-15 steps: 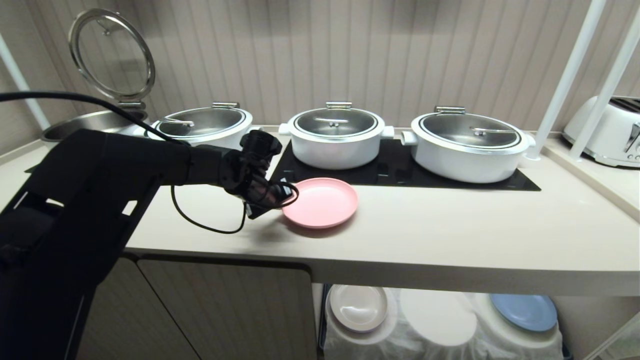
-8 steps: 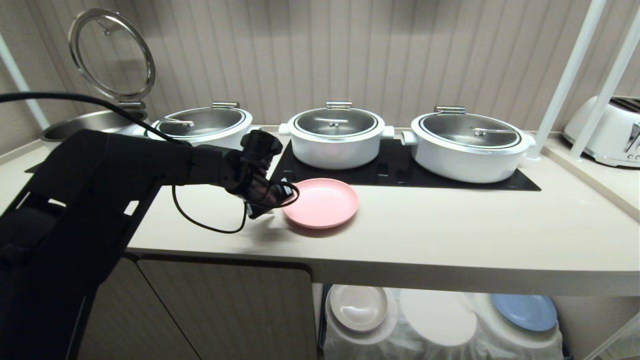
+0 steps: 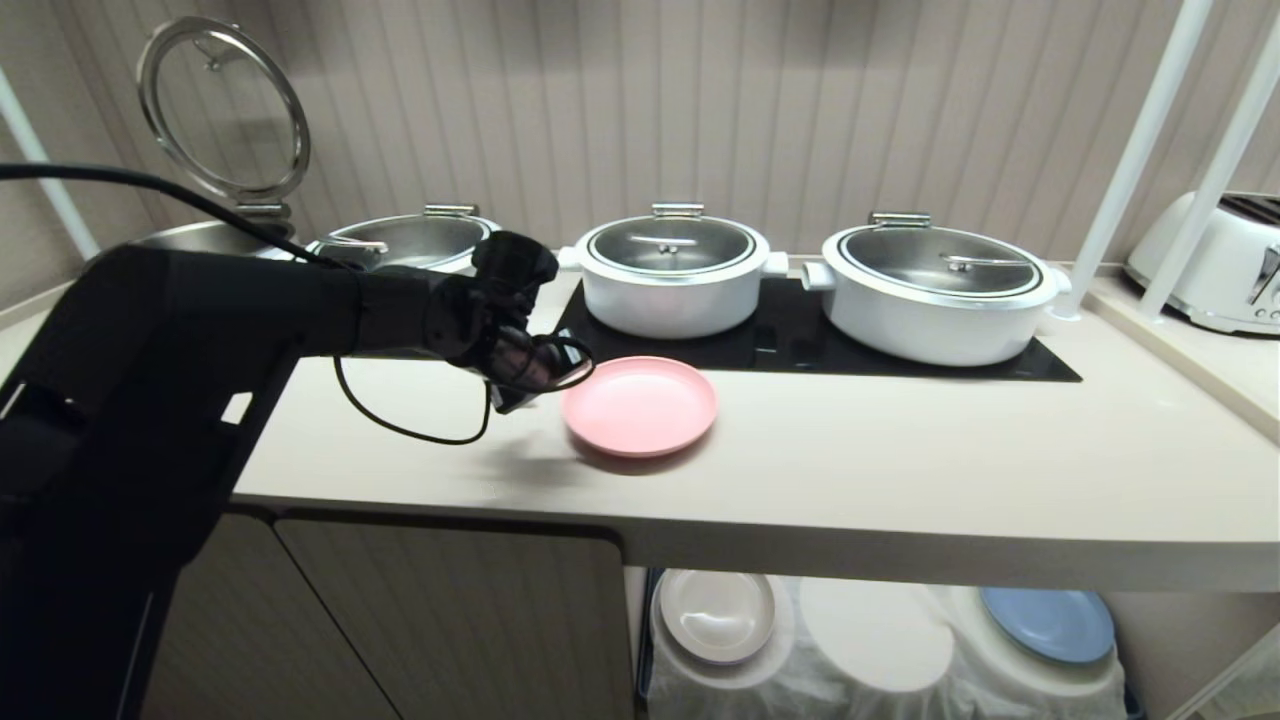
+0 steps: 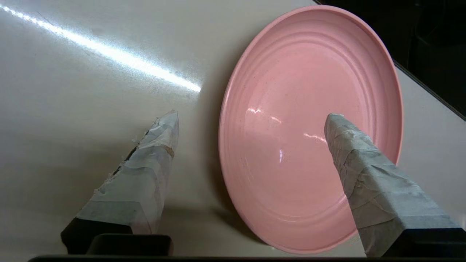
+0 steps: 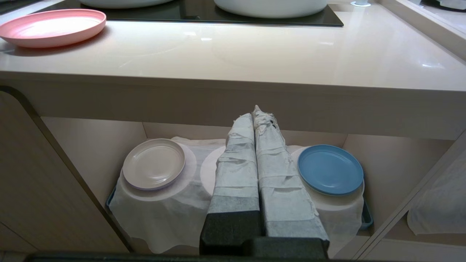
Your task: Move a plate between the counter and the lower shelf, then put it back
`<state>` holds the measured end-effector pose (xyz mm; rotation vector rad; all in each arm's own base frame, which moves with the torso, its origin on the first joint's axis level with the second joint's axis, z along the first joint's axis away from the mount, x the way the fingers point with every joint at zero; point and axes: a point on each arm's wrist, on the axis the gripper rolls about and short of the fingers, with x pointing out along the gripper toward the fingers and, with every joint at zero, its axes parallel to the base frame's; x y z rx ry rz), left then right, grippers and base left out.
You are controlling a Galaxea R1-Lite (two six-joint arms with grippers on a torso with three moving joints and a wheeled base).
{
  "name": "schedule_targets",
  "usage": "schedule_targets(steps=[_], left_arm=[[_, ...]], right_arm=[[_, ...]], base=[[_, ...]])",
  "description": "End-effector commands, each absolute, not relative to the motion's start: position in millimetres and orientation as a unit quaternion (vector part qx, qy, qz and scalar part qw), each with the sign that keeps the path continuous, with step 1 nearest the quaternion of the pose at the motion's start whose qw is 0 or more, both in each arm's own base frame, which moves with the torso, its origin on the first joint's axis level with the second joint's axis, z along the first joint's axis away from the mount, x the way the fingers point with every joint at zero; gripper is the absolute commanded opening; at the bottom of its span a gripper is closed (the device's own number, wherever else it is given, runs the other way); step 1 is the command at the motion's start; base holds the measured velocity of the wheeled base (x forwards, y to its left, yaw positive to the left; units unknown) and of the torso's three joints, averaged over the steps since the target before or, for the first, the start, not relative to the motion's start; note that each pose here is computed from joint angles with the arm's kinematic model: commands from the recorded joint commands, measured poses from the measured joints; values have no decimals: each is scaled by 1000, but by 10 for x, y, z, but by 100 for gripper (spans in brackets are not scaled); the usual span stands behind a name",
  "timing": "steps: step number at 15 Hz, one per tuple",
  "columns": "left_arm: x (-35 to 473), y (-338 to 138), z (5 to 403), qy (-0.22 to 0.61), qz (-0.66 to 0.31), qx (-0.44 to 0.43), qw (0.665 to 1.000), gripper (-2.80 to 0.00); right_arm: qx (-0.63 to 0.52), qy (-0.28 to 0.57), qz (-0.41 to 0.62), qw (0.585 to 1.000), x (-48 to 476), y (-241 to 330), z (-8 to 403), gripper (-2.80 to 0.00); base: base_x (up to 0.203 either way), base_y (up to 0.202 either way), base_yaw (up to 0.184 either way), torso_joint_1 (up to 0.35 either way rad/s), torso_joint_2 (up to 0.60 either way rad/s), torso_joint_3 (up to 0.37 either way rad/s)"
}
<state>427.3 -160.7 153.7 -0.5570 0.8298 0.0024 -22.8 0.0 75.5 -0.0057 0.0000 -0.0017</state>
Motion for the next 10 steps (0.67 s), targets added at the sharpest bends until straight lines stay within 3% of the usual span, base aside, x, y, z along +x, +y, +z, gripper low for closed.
schedule_targets(steps=[1, 10], left_arm=[[4203, -1580, 1679, 389, -1, -274, 880, 0], [3740, -1383, 1814, 387, 59, -247, 887, 0]], right_arm=[[-3, 0, -1, 1000, -228, 0, 755, -280], [-3, 0, -1, 1000, -228, 0, 755, -280]], base=[[0, 0, 0, 0, 0, 0], [0, 0, 0, 0, 0, 0]])
